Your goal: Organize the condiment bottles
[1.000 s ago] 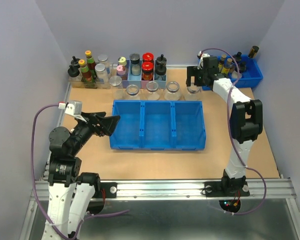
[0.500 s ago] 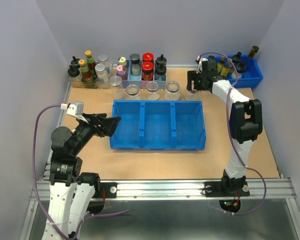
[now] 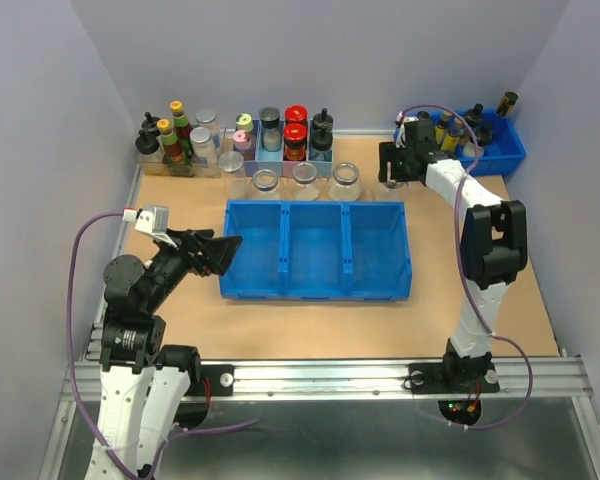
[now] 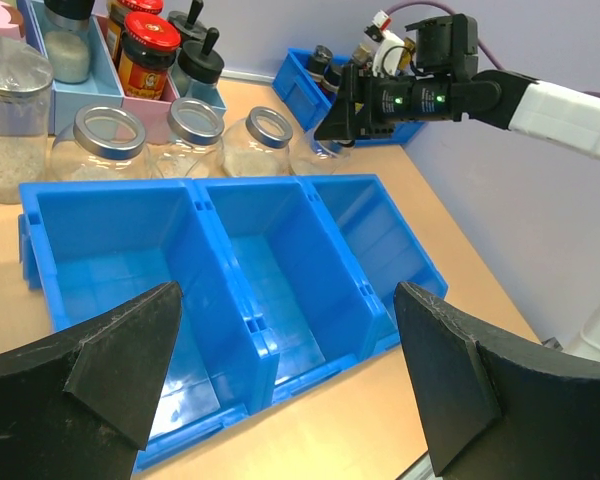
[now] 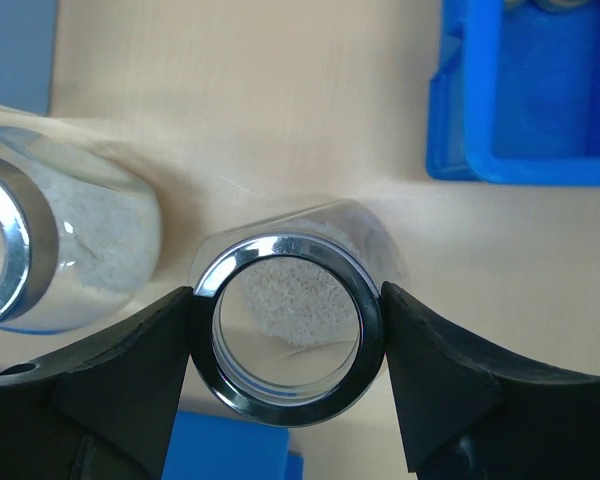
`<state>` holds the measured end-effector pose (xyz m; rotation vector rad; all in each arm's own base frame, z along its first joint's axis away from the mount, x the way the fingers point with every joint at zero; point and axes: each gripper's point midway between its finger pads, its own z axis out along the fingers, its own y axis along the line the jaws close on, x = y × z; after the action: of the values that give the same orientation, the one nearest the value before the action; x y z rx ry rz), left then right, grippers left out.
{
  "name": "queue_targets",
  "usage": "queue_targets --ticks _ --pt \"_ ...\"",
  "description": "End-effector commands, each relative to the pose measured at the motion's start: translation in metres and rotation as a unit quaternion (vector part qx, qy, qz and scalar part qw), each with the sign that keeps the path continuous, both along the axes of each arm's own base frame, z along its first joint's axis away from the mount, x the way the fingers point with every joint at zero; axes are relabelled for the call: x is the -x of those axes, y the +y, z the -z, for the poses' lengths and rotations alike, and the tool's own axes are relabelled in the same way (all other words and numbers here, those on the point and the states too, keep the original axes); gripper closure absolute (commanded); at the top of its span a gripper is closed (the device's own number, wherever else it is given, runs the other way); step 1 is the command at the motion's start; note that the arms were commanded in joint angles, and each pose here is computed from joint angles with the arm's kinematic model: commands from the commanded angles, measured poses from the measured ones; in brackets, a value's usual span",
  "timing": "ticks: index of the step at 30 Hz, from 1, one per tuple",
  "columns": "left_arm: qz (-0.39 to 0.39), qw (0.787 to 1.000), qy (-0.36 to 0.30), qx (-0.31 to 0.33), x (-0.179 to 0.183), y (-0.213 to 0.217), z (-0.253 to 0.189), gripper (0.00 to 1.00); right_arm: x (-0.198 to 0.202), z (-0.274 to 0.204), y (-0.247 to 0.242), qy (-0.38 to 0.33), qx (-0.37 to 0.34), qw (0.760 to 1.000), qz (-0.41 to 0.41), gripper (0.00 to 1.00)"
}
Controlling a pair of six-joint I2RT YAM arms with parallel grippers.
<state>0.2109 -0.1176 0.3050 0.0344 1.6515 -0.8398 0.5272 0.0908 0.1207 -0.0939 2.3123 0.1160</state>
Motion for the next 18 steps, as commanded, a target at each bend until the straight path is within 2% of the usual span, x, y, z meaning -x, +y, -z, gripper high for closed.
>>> queue_targets --ticks 1,4,8,10,15,18 --pt "0.0 1.0 -0.024 -0.006 0.0 0.0 -0.005 0.01 0.0 -0.085 -0.024 -0.087 0.018 0.993 0.074 0.99" --pt "-0.003 1.0 -0.026 -0.006 -0.002 0.001 -0.006 0.01 0.009 -0.114 -0.04 -0.116 0.026 0.986 0.121 0.99" --pt "-0.004 1.0 -0.027 -0.006 -0.003 0.001 -0.006 0.01 0.024 -0.147 -0.077 -0.154 0.056 0.96 0.226 1.0" --pt "-0.005 1.0 -0.027 -0.006 -0.004 0.002 -0.006 0.01 0.03 -0.156 -0.08 -0.162 0.055 0.957 0.235 0.99" --pt "-0.006 1.0 -0.026 -0.004 -0.005 0.002 -0.008 0.01 0.059 -0.196 -0.053 -0.178 -0.034 0.967 0.181 1.0" --pt "-0.006 1.0 -0.026 -0.002 -0.005 0.001 -0.009 0.01 0.088 -0.198 -0.022 -0.149 -0.103 0.976 0.12 0.99"
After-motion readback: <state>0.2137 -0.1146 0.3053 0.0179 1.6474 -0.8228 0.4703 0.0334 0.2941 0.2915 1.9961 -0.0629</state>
